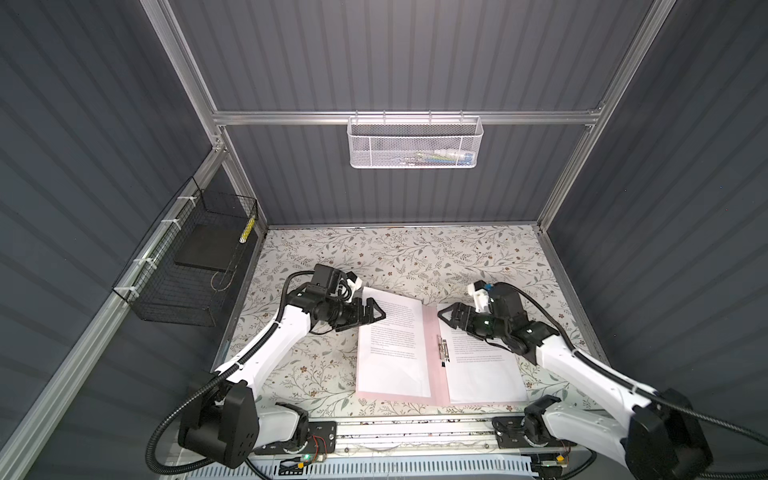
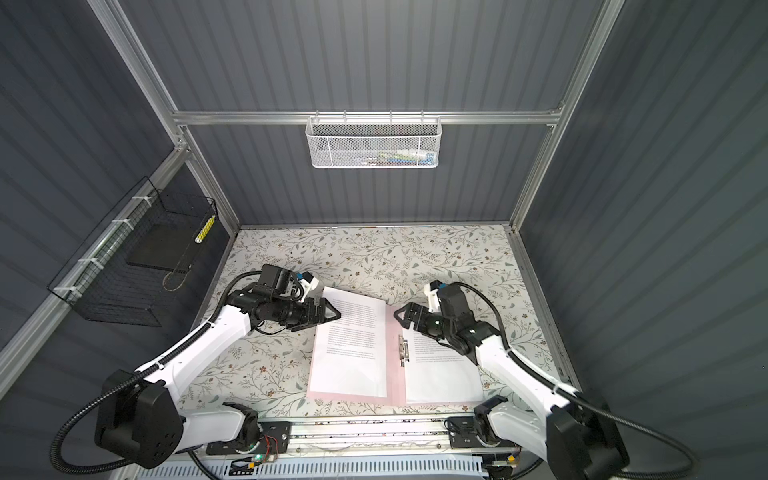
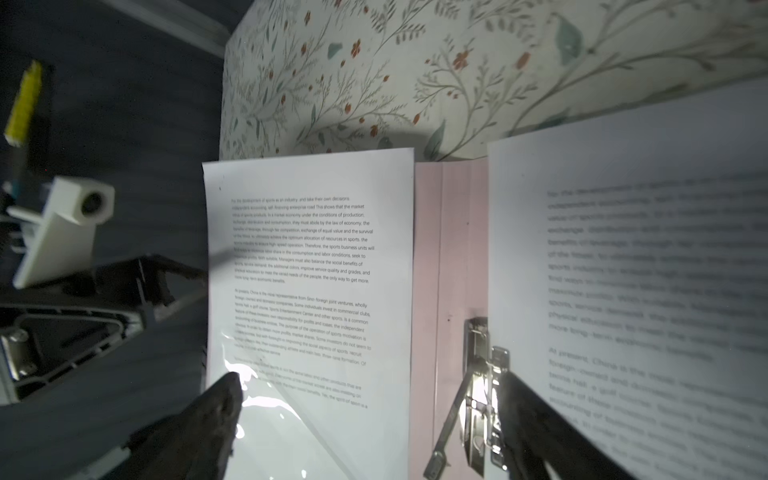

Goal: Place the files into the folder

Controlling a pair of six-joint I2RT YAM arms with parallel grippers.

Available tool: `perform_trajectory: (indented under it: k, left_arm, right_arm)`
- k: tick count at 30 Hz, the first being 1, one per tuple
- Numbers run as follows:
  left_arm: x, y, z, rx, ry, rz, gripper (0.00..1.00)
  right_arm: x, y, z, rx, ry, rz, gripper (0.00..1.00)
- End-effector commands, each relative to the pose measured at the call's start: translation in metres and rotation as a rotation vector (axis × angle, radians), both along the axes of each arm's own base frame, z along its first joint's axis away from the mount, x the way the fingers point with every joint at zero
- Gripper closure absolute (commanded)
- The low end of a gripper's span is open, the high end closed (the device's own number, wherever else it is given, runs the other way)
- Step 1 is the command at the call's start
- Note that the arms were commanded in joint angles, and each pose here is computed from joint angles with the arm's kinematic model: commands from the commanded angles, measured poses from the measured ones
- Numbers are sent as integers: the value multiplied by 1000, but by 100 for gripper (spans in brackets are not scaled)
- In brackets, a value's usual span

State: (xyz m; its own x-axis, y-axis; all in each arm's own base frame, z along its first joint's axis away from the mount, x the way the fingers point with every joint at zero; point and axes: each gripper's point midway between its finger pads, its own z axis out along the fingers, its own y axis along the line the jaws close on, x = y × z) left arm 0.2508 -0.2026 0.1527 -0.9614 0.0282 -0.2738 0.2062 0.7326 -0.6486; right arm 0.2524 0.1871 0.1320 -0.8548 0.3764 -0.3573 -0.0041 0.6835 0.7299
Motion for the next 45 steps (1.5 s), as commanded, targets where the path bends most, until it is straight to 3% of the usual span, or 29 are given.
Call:
perform_trajectory:
  k: [1, 6, 9, 15, 30, 45]
  left_arm:
    - [-8, 3, -2, 8, -10, -8, 0]
    - [-10, 4, -8, 7, 0, 3, 0]
    - [-9, 3, -11, 2, 4, 4, 0]
    - [-9, 0, -13, -15, 8, -8, 0]
    - [-12, -2, -14, -24, 6, -24, 0]
    - [-12, -1, -14, -23, 5, -23, 0]
  right_arm:
    - [-18, -29, -25, 37, 165, -287, 31]
    - [-47, -21, -39, 27, 317, -354, 42]
    - [-51, -5, -45, 43, 369, -359, 57]
    - [-52, 17, -56, 41, 439, -359, 65]
    - [-48, 27, -58, 63, 475, -365, 77]
    - [-60, 22, -79, 21, 531, -389, 81]
